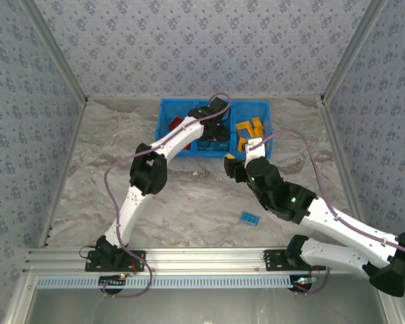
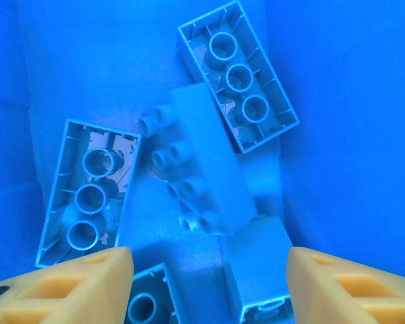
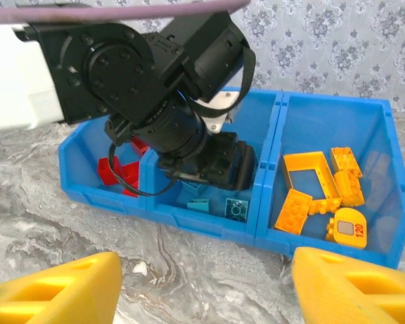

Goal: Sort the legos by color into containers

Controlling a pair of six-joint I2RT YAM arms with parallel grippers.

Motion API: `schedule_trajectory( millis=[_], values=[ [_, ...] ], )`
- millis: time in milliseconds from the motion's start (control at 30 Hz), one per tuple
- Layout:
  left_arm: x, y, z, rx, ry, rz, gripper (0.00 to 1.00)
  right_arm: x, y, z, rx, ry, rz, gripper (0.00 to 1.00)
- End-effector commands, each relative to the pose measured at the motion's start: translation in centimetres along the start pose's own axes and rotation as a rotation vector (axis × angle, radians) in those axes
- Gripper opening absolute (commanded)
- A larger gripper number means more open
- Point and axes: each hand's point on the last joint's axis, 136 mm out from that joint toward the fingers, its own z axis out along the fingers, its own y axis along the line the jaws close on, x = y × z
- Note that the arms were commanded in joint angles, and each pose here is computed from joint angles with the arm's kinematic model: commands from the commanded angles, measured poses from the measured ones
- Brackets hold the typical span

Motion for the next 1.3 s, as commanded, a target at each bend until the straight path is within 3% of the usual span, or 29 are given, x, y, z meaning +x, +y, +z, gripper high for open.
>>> schedule_trajectory(
  millis=[0,167,300,600,733,867,933,1067,1267],
  values=[
    [-3.1,-0.8,-7.6,0.013,-0.128,-0.002,0.60,0.7,-1.5,-0.8,0.046,0.029,0.033,0.70],
    [-3.8,0.4,-14.1,-0.010,-0.235,-0.073,0.60,3.2,-3.9,-1.7,0.156,0.135,0.078,0.69],
    [-1.7,0.8,-18.8,0.051,-0.262,-0.097,0.61,7.0,-6.3,-3.1,0.293,0.297,0.167,0.68],
    [12.5,-3.9,-25.7,0.383,-0.200,0.214,0.65,16.6,-6.3,-5.3,0.429,0.704,0.330,0.73],
    [19.3,-4.2,-26.9,0.430,-0.178,0.303,0.66,19.2,-5.5,-5.5,0.406,0.774,0.405,0.77],
    [23.8,-3.3,-26.7,0.461,-0.158,0.306,0.65,19.1,-4.8,-5.2,0.314,0.804,0.278,0.70],
    [25.1,-2.5,-26.5,0.460,-0.144,0.297,0.64,20.2,-5.0,-6.1,0.325,0.890,0.193,0.70],
    [25.9,-2.0,-27.6,0.491,-0.155,0.303,0.63,23.1,-4.3,-7.7,0.331,1.014,0.059,0.71],
    [27.4,-2.6,-30.1,0.626,-0.159,0.325,0.64,25.9,-4.5,-7.5,0.388,1.070,-0.046,0.74]
  ],
)
